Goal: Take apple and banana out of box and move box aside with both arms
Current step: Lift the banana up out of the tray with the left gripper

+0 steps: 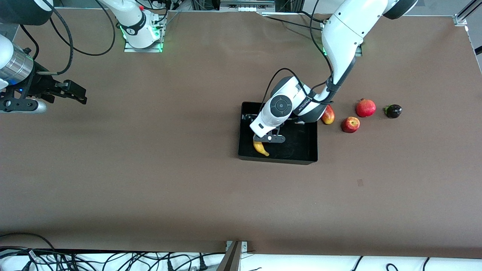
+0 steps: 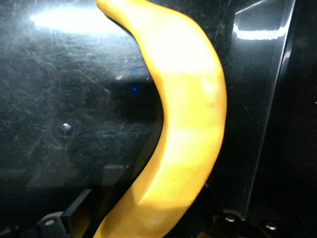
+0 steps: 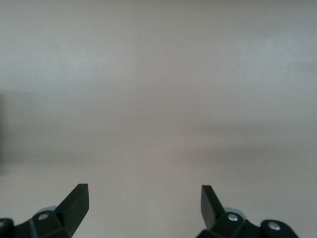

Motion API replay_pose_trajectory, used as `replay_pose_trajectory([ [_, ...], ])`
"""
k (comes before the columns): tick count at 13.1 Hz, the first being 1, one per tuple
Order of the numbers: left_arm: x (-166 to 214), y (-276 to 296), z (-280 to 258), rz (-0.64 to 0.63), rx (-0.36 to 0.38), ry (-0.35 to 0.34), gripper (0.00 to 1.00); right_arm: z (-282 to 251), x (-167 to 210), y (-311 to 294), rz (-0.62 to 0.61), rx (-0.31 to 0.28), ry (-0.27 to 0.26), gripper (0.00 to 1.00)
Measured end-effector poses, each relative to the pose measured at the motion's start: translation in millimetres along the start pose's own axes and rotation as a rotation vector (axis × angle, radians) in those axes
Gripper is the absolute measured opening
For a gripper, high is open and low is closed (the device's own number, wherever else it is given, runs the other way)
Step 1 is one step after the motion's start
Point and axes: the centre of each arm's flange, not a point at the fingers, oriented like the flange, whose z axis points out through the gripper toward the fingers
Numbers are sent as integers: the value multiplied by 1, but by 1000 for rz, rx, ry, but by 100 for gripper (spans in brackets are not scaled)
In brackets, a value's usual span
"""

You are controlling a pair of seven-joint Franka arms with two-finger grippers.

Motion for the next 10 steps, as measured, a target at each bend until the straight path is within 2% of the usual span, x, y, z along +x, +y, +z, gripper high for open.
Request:
replay_pose_trajectory([
  [5, 4, 0, -7, -3, -7, 12, 37, 0, 0, -2, -4, 0, 1, 100],
  [8, 18, -8, -32, -24, 9, 3, 36, -5, 1, -6, -13, 2, 19, 100],
  [10, 32, -20, -84, -51, 39, -19, 36, -1, 3, -12, -21, 1, 15, 100],
])
